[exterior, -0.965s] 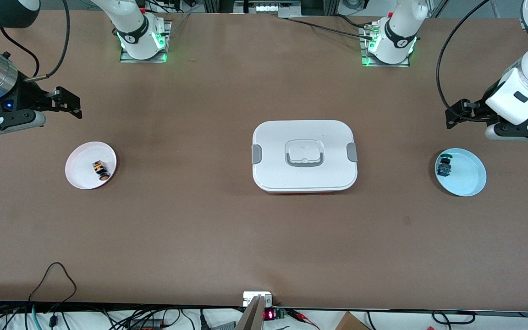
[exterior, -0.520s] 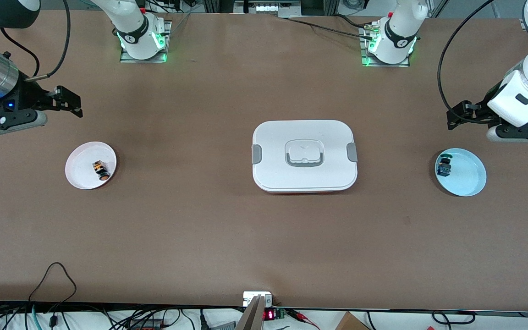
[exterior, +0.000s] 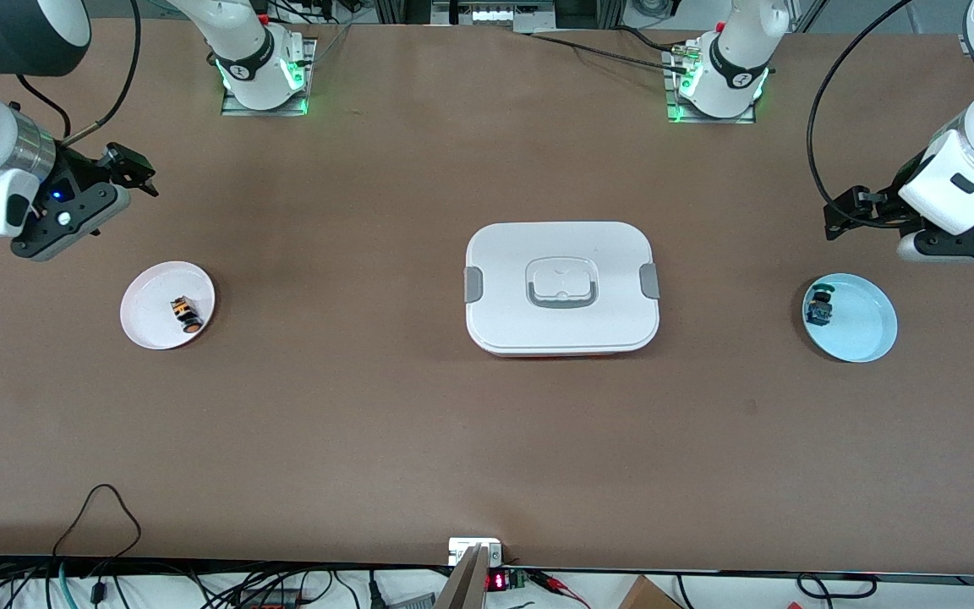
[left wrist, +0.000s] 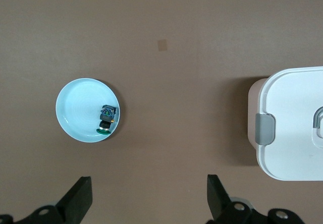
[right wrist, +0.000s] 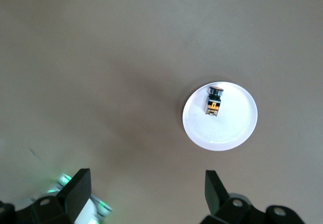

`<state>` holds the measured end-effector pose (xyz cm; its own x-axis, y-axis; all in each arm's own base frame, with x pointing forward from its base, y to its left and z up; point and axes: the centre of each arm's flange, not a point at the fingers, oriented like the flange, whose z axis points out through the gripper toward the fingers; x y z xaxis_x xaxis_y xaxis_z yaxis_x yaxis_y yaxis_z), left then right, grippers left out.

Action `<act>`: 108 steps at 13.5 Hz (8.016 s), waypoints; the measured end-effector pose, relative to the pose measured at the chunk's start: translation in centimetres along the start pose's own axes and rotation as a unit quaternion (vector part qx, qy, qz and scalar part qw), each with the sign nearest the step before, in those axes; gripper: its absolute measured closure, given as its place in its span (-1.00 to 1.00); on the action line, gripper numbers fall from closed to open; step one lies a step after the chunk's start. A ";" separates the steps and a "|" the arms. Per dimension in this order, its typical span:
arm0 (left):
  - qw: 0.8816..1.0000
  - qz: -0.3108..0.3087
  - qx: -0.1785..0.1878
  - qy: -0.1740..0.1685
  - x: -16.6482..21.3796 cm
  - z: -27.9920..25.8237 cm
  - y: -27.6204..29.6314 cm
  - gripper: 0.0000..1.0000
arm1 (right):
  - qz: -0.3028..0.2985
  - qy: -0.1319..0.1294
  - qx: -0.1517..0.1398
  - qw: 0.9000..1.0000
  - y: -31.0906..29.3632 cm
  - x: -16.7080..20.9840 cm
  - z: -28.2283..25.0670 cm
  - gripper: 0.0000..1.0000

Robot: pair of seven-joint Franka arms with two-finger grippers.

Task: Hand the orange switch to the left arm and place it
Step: 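Lower the right gripper over the orange switch on the white plate, then close the right gripper on the orange switch, then lift the switch with the right gripper while the left gripper approaches, then grasp the switch with the left gripper above the white box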

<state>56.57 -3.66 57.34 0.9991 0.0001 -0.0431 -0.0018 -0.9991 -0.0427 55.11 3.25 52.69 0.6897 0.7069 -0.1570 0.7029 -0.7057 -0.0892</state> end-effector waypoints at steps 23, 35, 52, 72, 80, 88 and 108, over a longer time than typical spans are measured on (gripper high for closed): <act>1.000 0.002 0.000 0.001 0.0 -0.1 0.2 -1.00 | -0.615 -0.009 -0.026 0.788 10.9 0.7 25.5 -1.00; 1.000 0.005 0.000 0.001 0.0 -0.1 0.6 -1.00 | -0.622 0.000 -0.051 0.782 11.4 -0.7 31.8 -1.00; 1.000 0.007 0.000 0.001 0.0 -0.1 0.7 -1.00 | -0.612 0.012 -0.050 0.789 11.5 -0.5 33.4 -0.99; 1.000 0.008 0.000 0.001 -0.1 -0.1 0.9 -1.00 | -0.573 0.170 0.082 0.798 5.6 7.4 19.7 -0.44; 0.998 0.007 -0.057 -0.006 -0.2 -0.2 2.3 -1.00 | -0.459 0.352 0.197 0.792 -4.5 16.6 16.0 -0.44; 0.950 0.015 -0.281 -0.132 -1.6 1.6 7.8 -1.00 | -0.341 0.484 0.329 0.736 -17.0 23.9 11.6 -0.44; 0.713 0.050 -0.681 -0.157 1.1 16.5 21.9 -1.00 | -0.262 0.579 0.285 0.717 -31.0 29.4 9.1 -0.44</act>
<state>56.92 -24.87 39.89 0.9373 -0.2790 -0.2089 0.1854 -0.1087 0.9766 52.02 45.53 41.90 0.2699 0.2150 0.9386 0.9610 0.0010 -0.2765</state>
